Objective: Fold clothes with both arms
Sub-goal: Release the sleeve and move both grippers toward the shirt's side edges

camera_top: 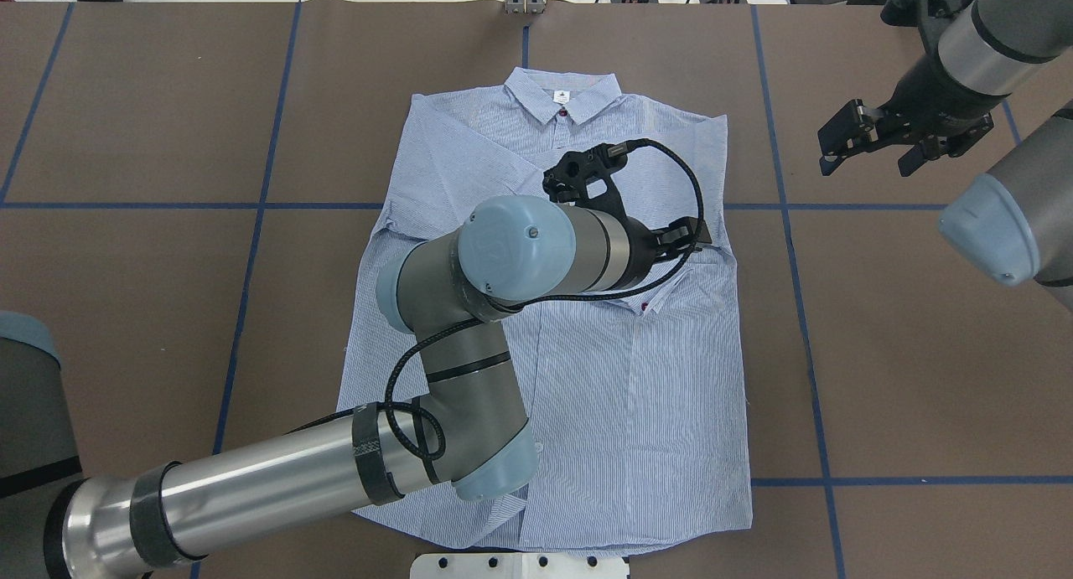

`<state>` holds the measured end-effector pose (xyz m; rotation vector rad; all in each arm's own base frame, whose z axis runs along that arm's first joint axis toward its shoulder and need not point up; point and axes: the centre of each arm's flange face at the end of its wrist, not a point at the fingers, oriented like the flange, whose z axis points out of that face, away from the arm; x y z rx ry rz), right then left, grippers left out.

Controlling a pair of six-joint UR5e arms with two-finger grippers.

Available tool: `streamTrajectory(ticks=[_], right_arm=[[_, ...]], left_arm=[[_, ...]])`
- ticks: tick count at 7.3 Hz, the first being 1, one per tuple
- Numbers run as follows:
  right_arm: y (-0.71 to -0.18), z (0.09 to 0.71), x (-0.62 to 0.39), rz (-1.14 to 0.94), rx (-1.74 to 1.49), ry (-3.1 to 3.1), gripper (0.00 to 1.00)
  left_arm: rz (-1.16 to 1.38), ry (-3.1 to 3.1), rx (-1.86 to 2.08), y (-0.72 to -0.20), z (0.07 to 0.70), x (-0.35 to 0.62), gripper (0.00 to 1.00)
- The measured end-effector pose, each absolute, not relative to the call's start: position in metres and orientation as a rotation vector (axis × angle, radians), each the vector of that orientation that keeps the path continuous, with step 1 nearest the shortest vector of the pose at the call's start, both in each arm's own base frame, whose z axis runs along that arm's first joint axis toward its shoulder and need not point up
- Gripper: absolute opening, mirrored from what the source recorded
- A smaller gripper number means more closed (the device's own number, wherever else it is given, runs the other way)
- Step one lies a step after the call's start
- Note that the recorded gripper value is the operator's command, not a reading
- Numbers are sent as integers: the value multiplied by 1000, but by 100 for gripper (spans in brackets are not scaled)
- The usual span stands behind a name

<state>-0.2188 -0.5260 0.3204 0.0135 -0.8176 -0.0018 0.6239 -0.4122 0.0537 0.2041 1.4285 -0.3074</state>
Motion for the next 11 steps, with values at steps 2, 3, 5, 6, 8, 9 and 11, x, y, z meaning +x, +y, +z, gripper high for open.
streamTrajectory(ticks=[2, 3, 5, 6, 8, 9, 11], right_arm=[[-515, 323, -218, -8, -1, -831, 100], [-502, 327, -222, -20, -14, -837, 100], [-461, 332, -259, 15, -25, -876, 100], [-436, 339, -288, 52, -21, -897, 100], [-387, 348, -336, 85, -37, -910, 100], [-367, 347, -353, 94, -55, -909, 100], [-332, 341, -382, 79, -86, -907, 100]], left_arm=[[-324, 1350, 189, -410, 71, 578, 99], [-333, 1313, 172, -414, 87, 549, 99], [-360, 1274, 170, -412, 133, 495, 100], [-372, 1264, 183, -408, 149, 476, 100], [-382, 1247, 194, -403, 162, 458, 100], [-380, 1248, 193, -398, 165, 449, 100], [-378, 1249, 192, -389, 176, 432, 100]])
